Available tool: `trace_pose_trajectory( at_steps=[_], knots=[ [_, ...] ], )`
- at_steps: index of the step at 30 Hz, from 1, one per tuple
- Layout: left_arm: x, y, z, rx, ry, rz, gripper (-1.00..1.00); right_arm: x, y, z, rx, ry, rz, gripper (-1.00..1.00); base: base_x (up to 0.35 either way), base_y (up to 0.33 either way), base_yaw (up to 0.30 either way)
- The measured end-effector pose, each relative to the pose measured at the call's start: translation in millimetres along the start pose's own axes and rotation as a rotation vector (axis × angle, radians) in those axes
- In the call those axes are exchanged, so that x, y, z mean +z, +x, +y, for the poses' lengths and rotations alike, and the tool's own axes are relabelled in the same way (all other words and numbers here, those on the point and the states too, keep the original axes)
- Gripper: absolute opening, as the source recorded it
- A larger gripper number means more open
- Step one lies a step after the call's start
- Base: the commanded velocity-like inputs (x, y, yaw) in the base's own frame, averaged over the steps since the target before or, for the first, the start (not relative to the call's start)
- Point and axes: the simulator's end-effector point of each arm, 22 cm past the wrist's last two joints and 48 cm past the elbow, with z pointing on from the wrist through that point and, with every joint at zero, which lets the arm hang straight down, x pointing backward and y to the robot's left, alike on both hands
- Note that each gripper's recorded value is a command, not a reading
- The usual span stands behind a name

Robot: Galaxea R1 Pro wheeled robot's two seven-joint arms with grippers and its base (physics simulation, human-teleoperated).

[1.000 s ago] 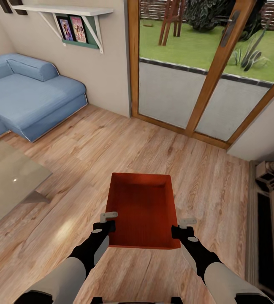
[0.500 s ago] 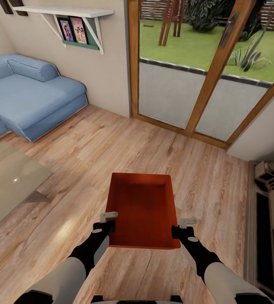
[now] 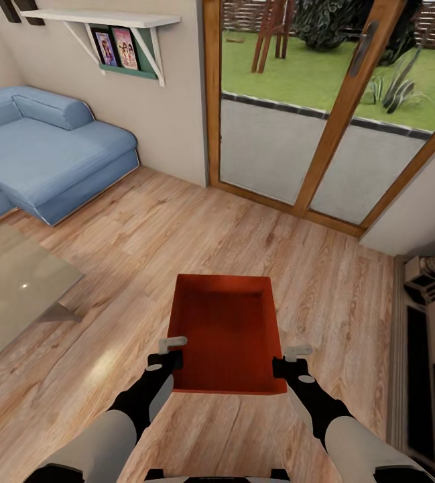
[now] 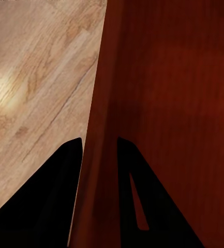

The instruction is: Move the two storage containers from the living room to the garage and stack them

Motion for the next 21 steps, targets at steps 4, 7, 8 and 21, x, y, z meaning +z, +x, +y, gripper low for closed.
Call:
trace_pose_trajectory(
  at_steps=[4, 7, 8, 21],
  knots=[
    [0.0, 0.0, 0.2, -0.002, 0.000, 0.000, -1.00, 0.0, -0.9, 0.2, -0.002, -0.001, 0.000, -1.00, 0.000, 0.000, 0.000],
    [0.1, 0.1, 0.3, -0.003, 0.000, 0.001, -1.00, 0.0, -1.0, 0.3, -0.003, -0.001, 0.000, -1.00, 0.000, 0.000, 0.000],
    [0.1, 0.2, 0.3, -0.003, 0.000, 0.001, -1.00, 0.0, -1.0, 0.3, -0.003, -0.001, 0.000, -1.00, 0.000, 0.000, 0.000],
    [-4.0, -7.7, -1.0, -0.006, 0.002, -0.013, -1.00, -3.1, -8.8, -1.0, -0.002, 0.002, -0.012, -1.00, 0.000, 0.000, 0.000]
  ],
)
